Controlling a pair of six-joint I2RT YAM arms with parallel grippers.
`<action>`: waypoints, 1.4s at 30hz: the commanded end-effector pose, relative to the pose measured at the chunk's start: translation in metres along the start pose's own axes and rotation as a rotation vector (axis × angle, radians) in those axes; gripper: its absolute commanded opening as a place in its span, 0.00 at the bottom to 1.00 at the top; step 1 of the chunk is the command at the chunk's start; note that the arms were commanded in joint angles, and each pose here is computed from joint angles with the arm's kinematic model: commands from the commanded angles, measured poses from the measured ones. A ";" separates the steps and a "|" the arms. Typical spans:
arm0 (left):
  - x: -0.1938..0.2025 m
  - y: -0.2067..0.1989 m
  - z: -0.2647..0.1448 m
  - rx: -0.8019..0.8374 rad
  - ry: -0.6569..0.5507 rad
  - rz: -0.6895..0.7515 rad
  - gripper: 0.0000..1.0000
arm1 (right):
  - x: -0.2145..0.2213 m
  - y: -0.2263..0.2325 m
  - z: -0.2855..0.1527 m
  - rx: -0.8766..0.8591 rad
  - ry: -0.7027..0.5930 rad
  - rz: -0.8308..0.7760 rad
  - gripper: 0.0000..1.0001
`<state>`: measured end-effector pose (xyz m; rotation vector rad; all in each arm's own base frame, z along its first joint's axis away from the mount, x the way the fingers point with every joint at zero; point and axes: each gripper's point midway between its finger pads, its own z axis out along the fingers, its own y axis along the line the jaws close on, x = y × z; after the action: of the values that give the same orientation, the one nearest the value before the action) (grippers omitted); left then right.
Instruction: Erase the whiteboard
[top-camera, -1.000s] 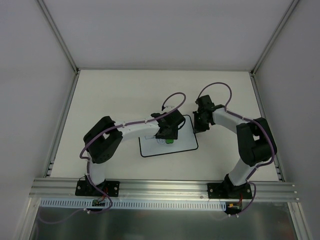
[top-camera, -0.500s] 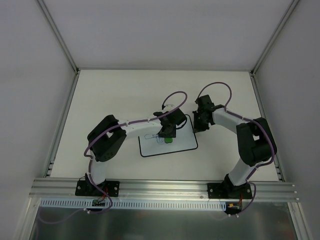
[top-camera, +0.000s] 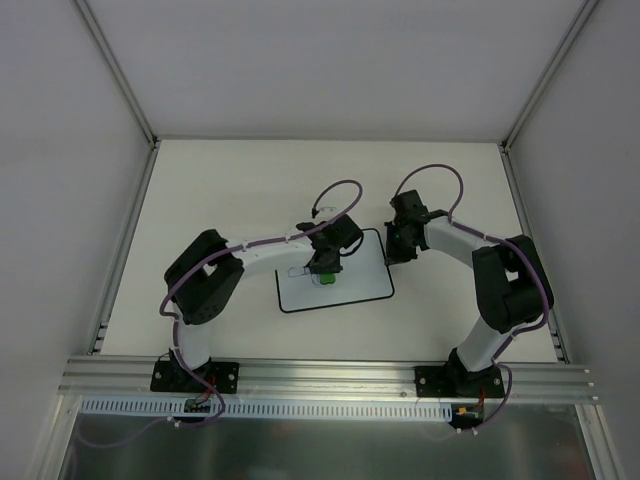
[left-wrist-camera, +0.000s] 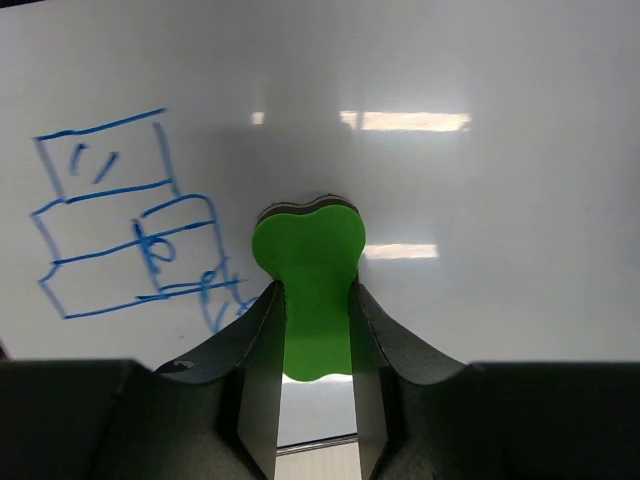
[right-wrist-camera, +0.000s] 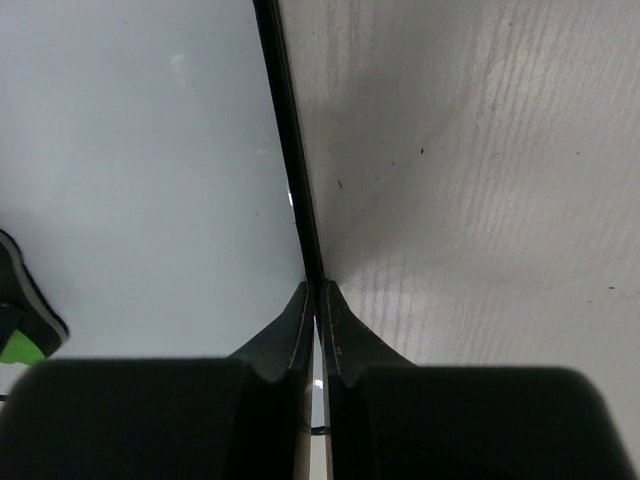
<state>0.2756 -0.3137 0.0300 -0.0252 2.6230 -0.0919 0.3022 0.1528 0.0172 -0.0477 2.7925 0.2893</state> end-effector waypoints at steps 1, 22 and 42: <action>0.000 0.068 -0.001 -0.154 0.041 -0.008 0.00 | 0.018 -0.009 0.008 0.048 0.045 0.022 0.00; -0.010 0.024 0.024 -0.013 0.200 0.178 0.00 | 0.017 -0.009 0.009 0.063 0.045 0.016 0.00; 0.036 0.132 0.005 -0.160 0.342 0.055 0.00 | 0.018 -0.009 0.011 0.065 0.051 0.014 0.00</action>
<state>0.3115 -0.2074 0.0271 -0.0722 2.7457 0.0053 0.3030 0.1583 0.0177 -0.0302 2.7830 0.2996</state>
